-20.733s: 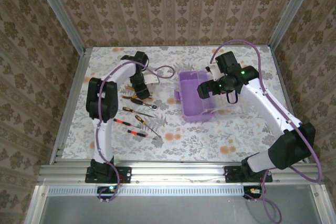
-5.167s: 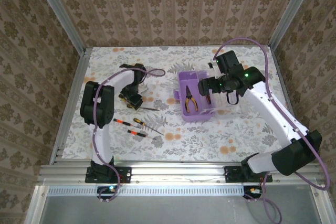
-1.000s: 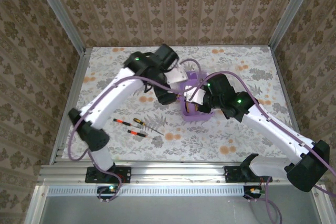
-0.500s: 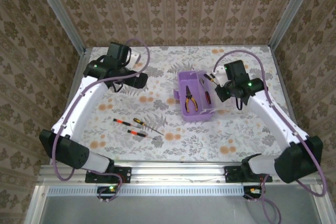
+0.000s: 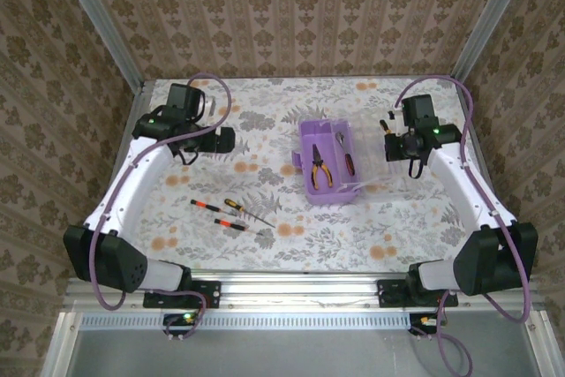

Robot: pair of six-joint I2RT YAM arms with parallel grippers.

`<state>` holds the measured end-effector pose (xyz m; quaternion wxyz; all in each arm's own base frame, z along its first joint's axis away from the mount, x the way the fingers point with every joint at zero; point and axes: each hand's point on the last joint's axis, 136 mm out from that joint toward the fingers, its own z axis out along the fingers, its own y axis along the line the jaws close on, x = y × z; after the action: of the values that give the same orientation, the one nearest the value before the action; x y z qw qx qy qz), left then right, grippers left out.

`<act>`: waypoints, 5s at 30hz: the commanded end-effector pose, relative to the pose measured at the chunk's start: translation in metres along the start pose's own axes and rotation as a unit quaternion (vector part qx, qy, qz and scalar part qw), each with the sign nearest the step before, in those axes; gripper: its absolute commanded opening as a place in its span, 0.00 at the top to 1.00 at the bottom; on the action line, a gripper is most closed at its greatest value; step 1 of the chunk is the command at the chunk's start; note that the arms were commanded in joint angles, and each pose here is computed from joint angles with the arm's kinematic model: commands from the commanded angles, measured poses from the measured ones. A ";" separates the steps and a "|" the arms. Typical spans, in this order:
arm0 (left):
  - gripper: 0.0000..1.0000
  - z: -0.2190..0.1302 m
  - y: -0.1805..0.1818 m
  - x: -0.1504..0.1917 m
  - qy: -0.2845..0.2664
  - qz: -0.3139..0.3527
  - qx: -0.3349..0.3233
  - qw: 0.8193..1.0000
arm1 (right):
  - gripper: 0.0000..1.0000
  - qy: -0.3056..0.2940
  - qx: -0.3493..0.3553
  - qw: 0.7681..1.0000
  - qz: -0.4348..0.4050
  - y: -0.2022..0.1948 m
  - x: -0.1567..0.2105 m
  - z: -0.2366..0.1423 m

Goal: Pack the tool kit

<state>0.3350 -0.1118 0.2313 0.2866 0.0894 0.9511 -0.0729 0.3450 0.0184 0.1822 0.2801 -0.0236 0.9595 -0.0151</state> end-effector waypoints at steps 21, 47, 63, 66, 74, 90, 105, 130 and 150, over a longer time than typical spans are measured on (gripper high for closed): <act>0.00 0.019 0.002 0.042 0.047 -0.091 0.053 0.993 | 0.70 0.048 -0.052 0.997 0.015 0.055 0.016 0.039; 0.05 0.059 0.020 0.141 0.067 -0.305 0.008 0.950 | 0.00 -0.043 -0.114 0.991 -0.047 0.077 -0.014 -0.042; 0.31 0.108 -0.035 0.148 0.151 -0.263 0.056 0.951 | 0.00 -0.040 -0.127 0.989 -0.058 0.088 -0.012 -0.035; 0.37 0.115 -0.041 0.153 0.165 -0.262 0.061 0.949 | 0.00 -0.041 -0.126 0.989 -0.060 0.088 -0.012 -0.036; 0.43 0.124 -0.043 0.164 0.191 -0.263 0.059 0.944 | 0.00 -0.043 -0.123 0.989 -0.067 0.087 -0.011 -0.035; 0.56 0.143 -0.038 0.171 0.224 -0.243 0.042 0.943 | 0.00 -0.040 -0.120 0.989 -0.072 0.084 -0.008 -0.030; 0.59 0.130 -0.032 0.181 0.239 -0.230 0.029 0.943 | 0.00 -0.046 -0.124 0.989 -0.071 0.083 -0.006 -0.031; 1.00 0.143 -0.033 0.130 0.239 -0.169 0.040 0.955 | 0.00 -0.076 -0.138 0.984 -0.088 0.083 -0.008 -0.053; 1.00 0.015 -0.202 -0.077 0.015 -0.109 0.320 0.941 | 0.29 -0.135 -0.383 0.905 -0.123 0.229 -0.040 -0.112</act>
<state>0.3613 -0.3018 0.2664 0.2215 0.0726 0.9010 -0.3660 0.3011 0.2331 0.2596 0.3427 -0.2537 0.8582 0.2857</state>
